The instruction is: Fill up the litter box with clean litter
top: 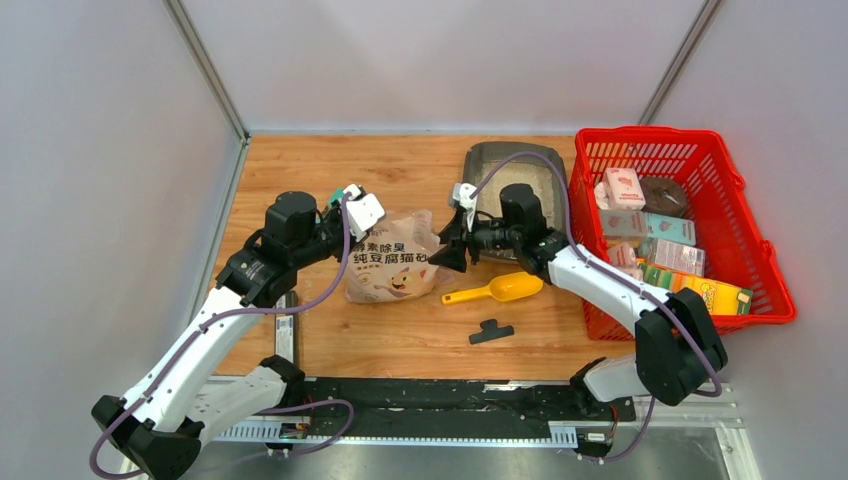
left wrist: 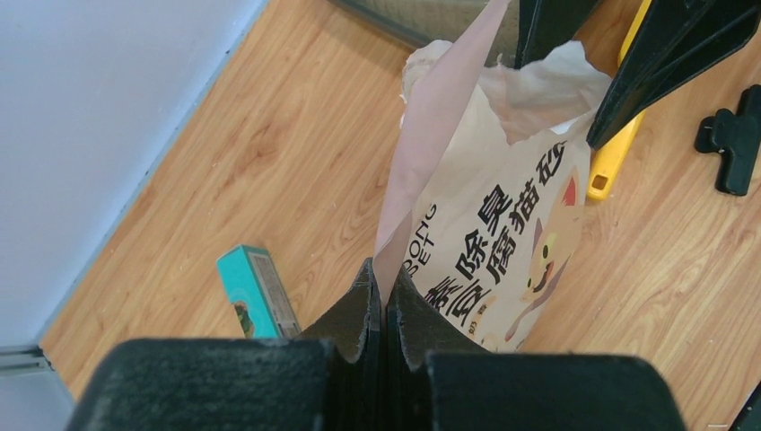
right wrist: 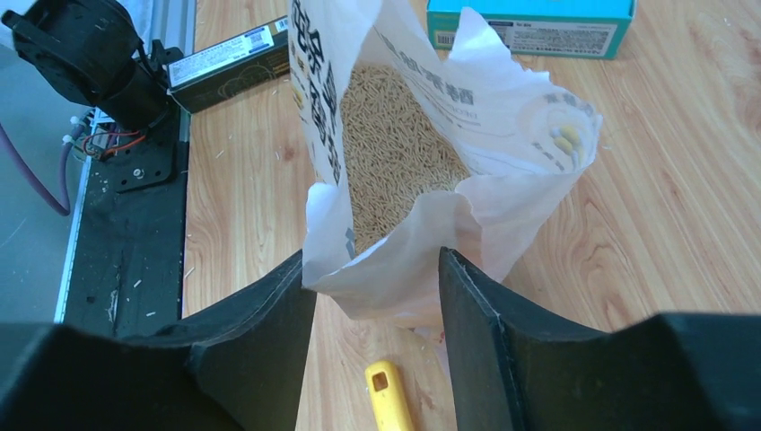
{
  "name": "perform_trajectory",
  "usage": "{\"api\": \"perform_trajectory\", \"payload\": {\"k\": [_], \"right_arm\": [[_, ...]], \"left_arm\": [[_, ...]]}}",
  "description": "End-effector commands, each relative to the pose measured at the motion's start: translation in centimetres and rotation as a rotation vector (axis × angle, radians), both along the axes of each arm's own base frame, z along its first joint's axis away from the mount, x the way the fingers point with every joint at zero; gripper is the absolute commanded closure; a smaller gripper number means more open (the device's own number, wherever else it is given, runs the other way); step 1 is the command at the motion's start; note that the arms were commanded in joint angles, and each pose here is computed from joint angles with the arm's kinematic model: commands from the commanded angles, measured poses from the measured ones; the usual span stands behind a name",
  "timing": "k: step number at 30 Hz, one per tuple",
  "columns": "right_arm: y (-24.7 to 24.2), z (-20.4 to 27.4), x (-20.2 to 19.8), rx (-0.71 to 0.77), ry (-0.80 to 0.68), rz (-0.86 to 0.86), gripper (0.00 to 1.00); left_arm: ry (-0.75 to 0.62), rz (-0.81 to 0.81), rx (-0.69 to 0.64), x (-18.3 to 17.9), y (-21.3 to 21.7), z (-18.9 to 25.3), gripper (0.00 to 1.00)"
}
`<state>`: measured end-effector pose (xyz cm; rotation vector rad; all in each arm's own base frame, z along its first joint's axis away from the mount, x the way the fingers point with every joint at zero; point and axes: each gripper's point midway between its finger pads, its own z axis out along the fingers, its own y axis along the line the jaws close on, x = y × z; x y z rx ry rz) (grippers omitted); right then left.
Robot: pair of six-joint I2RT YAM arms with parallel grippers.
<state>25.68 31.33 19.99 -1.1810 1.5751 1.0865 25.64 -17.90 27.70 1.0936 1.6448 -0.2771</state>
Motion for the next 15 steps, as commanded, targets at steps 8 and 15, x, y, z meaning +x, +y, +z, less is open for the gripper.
{"api": "perform_trajectory", "payload": {"k": [8, 15], "right_arm": [[2.6, 2.9, 0.6, 0.097, -0.108, 0.017, 0.49], [2.7, 2.4, 0.8, 0.084, -0.145, -0.012, 0.53]], "left_arm": [[-0.241, -0.012, -0.181, 1.1, -1.2, 8.6, 1.0], [-0.237, -0.009, -0.172, 1.4, -1.2, 8.4, 1.0]]}}
